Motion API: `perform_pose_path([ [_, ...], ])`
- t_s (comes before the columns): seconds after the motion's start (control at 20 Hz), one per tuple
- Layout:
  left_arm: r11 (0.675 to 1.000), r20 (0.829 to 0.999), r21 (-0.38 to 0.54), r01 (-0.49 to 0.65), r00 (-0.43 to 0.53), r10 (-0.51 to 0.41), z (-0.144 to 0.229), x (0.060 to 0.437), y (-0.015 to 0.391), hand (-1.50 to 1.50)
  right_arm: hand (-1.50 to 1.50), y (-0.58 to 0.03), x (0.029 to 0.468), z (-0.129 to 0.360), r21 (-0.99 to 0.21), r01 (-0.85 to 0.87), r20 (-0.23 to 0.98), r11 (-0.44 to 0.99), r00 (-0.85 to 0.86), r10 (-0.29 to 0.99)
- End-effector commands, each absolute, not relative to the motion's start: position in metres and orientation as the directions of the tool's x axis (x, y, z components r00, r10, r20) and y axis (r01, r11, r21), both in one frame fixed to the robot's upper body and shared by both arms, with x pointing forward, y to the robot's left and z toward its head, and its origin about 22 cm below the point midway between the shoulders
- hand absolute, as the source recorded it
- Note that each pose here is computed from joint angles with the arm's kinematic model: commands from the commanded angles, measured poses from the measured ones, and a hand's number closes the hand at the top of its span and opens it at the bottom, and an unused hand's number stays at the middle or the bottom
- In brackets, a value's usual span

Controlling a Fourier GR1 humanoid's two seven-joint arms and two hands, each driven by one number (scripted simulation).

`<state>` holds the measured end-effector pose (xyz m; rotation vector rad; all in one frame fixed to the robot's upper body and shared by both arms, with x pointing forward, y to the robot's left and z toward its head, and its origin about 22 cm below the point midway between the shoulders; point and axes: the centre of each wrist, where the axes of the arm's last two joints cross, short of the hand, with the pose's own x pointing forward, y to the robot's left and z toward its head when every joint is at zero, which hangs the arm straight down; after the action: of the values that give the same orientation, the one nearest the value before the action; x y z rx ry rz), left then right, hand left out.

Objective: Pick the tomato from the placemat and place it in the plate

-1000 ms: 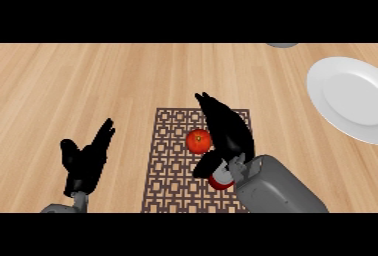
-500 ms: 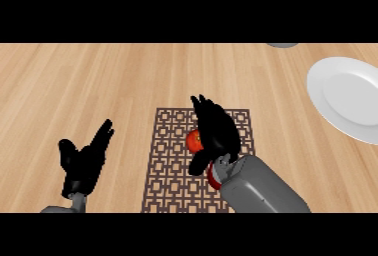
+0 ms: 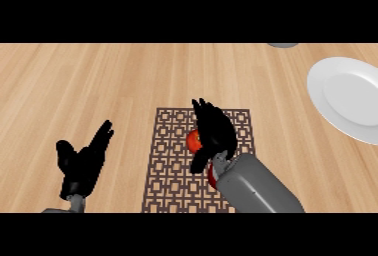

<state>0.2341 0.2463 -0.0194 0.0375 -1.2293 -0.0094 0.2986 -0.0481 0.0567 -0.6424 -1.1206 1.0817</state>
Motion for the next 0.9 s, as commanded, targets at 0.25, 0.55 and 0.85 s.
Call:
perform_pose_path([
  [0.25, 1.0, 0.935, 0.013, 0.013, 0.355, -0.017, -0.041, 0.24, 0.232, 0.0, 1.5, -0.044, 0.314, 0.036, -0.883, -0.409, 0.278, 0.231, -0.059, 0.959],
  [0.55, 1.0, 0.925, 0.017, 0.012, 0.379, -0.02, -0.039, 0.237, 0.241, 0.0, 1.5, -0.045, 0.299, 0.02, -0.909, -0.359, 0.25, 0.21, -0.069, 0.966],
  [0.85, 1.0, 0.937, 0.023, 0.018, 0.349, -0.028, -0.03, 0.236, 0.246, 0.0, 1.5, -0.109, 0.378, 0.058, -0.917, -0.096, 0.293, 0.388, 0.5, 0.815],
])
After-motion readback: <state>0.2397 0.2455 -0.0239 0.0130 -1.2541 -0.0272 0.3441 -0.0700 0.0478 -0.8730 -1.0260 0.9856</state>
